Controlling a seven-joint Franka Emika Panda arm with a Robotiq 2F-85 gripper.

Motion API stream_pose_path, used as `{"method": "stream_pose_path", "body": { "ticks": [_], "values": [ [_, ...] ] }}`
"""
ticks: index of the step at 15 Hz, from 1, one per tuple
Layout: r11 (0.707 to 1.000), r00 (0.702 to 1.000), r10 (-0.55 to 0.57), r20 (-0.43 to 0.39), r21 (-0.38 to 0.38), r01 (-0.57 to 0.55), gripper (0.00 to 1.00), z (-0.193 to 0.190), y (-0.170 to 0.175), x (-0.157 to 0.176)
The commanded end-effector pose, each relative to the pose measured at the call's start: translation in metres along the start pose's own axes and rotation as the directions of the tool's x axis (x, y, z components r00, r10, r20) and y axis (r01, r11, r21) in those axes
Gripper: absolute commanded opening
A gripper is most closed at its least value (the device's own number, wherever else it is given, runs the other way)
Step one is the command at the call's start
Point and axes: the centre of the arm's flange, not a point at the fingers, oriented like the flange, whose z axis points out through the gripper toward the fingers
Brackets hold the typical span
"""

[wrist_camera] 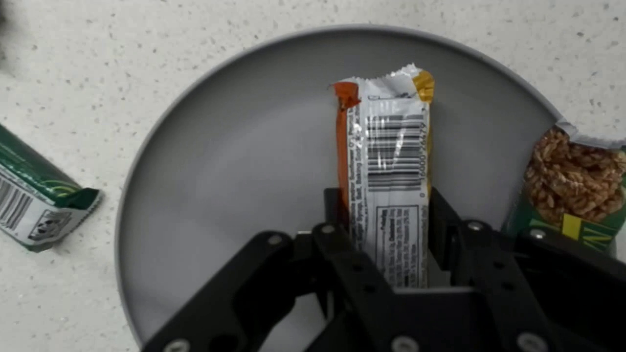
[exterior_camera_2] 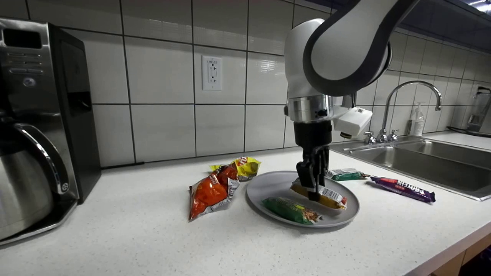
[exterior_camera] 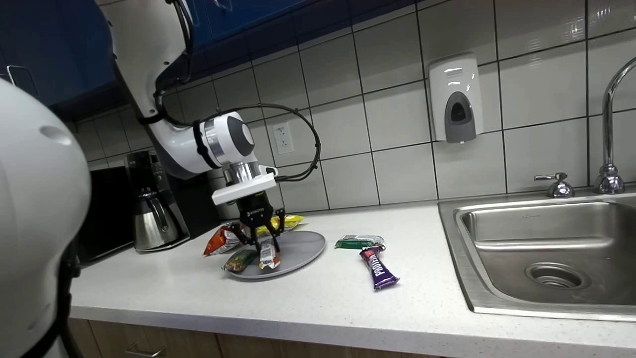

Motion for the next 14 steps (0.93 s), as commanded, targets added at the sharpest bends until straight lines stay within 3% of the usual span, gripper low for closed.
{"method": "stream_pose_path", "body": {
  "ticks": [1, 12, 13, 14],
  "values": [
    [1.000, 1.000, 0.025, 0.010, 0.010, -0.025, 0.18, -0.008, -0.013, 0.019],
    [0.997, 0.997, 0.067, 0.027, 0.024, -0.067, 0.18, 0.007, -0.020, 0.031],
    [0.998, 0.998, 0.061, 0.026, 0.024, -0.062, 0.68, 0.005, -0.020, 0.031],
    [0.998, 0.998, 0.061, 0.028, 0.025, -0.062, 0.70, 0.004, -0.020, 0.031]
  ]
}}
